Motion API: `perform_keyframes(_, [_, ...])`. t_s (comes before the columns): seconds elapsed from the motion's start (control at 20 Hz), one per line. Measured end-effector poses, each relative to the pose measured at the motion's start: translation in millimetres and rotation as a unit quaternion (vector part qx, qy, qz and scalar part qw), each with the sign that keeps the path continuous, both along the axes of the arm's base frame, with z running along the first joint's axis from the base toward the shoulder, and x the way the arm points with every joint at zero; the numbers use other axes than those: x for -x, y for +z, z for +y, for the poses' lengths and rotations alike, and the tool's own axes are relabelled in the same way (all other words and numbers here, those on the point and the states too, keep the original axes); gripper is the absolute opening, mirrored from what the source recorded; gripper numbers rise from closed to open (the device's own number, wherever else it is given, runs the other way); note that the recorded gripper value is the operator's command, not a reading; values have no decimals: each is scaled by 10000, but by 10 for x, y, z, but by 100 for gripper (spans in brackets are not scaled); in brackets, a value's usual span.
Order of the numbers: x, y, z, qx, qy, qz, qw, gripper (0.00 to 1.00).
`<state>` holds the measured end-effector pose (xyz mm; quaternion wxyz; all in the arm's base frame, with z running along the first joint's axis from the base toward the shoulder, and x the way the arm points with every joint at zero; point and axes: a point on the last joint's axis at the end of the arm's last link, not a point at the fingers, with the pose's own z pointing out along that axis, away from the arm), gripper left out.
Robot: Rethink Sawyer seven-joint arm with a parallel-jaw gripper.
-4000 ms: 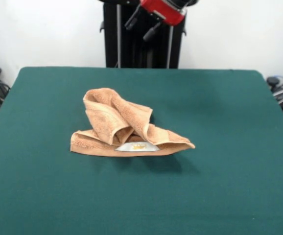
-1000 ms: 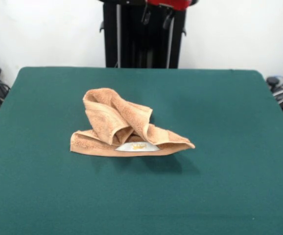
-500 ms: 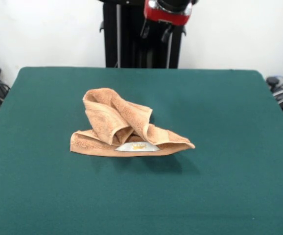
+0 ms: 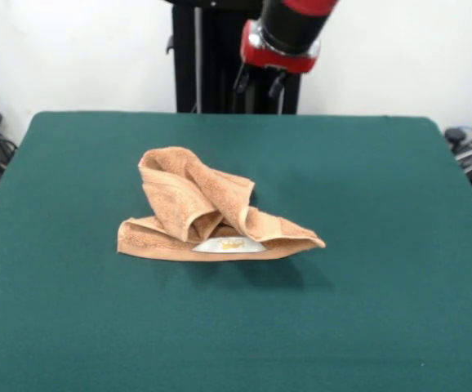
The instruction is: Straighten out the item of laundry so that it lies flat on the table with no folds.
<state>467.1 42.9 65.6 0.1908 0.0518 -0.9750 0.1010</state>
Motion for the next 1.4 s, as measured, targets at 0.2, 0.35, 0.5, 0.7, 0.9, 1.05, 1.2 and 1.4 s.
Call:
perform_keyframes(0.2, [-124,-110,7,16,54,20,10000,100])
perform_keyframes(0.35, [-256,-209,-4,42,85,56,9999,100])
perform_keyframes(0.5, [-352,-280,-15,62,102,93,9999,100])
perform_keyframes(0.7, [-440,-334,-21,80,111,143,9998,100])
perform_keyframes(0.9, [-548,-380,-24,103,120,202,9997,100])
perform_keyframes(1.05, [-595,-385,-24,110,125,203,9997,100])
perform_keyframes(1.2, [-672,-396,-25,118,141,161,9997,100])
perform_keyframes(1.4, [-772,-436,-32,132,169,96,9997,100])
